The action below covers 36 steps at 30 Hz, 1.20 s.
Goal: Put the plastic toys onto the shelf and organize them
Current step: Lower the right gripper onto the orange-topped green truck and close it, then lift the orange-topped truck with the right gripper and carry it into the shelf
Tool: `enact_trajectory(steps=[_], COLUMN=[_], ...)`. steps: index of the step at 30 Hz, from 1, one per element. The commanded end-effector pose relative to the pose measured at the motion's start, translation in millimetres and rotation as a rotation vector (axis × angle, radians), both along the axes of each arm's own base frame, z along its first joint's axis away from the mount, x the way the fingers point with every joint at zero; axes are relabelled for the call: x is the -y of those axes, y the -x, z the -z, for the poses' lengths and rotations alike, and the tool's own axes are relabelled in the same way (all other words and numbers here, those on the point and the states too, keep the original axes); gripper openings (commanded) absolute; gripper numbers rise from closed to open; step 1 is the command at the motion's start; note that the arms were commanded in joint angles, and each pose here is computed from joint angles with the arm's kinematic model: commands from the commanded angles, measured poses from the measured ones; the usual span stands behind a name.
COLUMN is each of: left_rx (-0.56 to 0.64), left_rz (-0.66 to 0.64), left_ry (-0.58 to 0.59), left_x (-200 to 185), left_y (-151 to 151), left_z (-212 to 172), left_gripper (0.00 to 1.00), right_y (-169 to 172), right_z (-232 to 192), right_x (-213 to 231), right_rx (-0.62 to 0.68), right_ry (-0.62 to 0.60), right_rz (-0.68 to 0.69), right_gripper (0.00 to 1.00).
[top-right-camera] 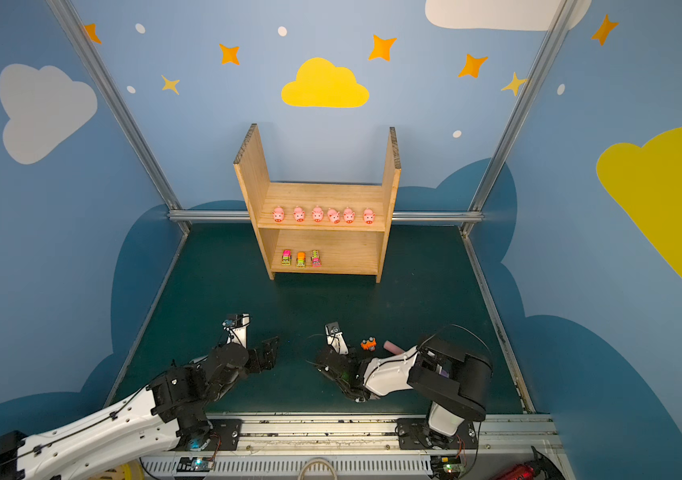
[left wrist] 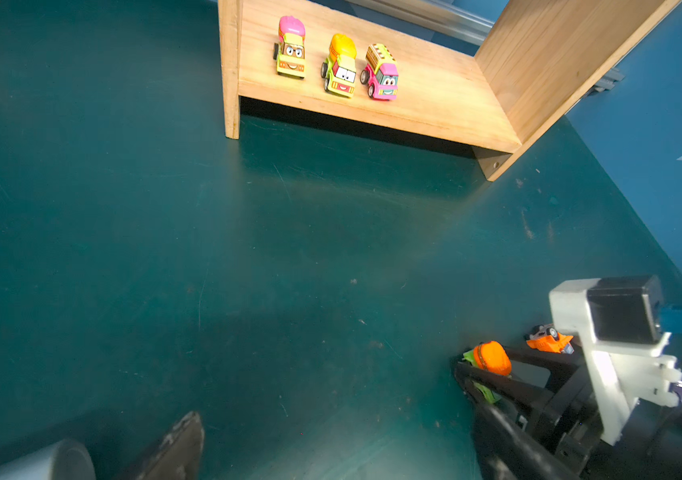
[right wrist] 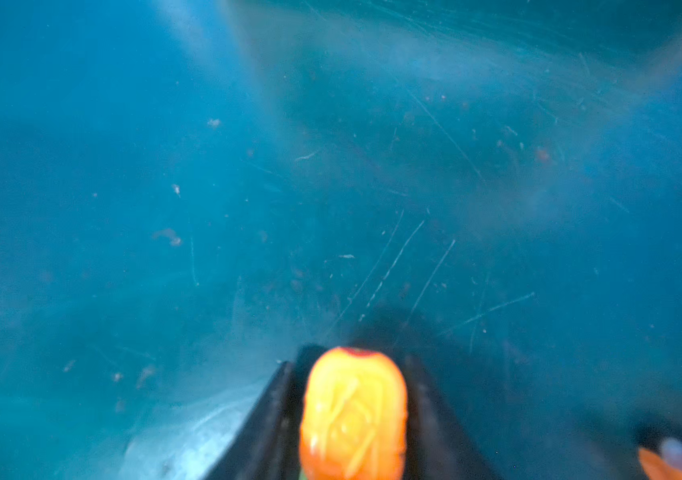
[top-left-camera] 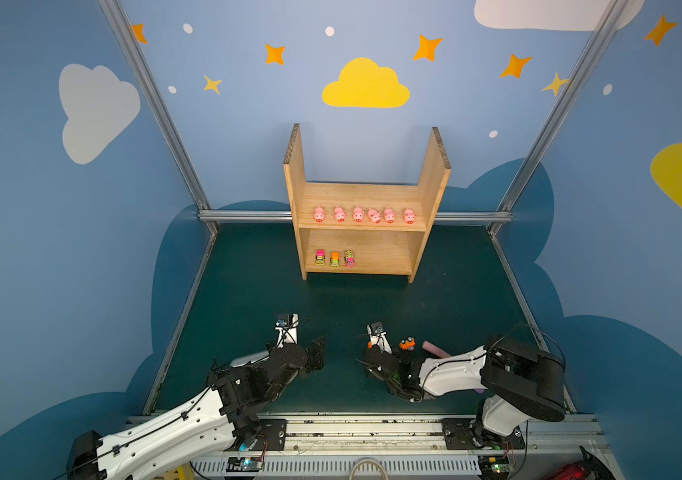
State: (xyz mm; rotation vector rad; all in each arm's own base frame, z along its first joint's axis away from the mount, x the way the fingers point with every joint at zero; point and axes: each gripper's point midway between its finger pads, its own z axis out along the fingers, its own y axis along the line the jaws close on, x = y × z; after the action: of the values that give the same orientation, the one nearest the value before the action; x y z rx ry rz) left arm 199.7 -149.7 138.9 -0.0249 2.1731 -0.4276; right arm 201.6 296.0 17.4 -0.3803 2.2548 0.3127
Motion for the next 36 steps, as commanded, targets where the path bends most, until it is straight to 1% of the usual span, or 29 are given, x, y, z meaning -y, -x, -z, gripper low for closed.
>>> enact_trajectory(steps=[1, 7, 14, 27, 36], left_rx=[0.017, 0.014, 0.021, 0.035, 0.057], left_rz=[0.004, 0.003, -0.021, -0.024, -0.036], left_ry=[0.002, 0.001, -0.003, -0.006, -0.023], left_x=[3, 2, -6, -11, -18], left_y=[-2, -2, -1, 1, 0], left_z=[-7, -9, -12, -16, -17], left_gripper=[1.00, 1.00, 1.00, 1.00, 1.00], right_y=[26, 25, 26, 12, 1], right_z=[44, 41, 31, -23, -47], right_x=[29, 31, 29, 17, 10], right_rx=[-0.127, -0.115, -0.108, -0.025, -0.007], right_ry=[0.143, 0.148, 0.126, 0.093, 0.050], right_rz=[-0.023, -0.016, -0.019, -0.047, -0.056], right_gripper=[0.30, 0.24, 0.24, 0.24, 0.24])
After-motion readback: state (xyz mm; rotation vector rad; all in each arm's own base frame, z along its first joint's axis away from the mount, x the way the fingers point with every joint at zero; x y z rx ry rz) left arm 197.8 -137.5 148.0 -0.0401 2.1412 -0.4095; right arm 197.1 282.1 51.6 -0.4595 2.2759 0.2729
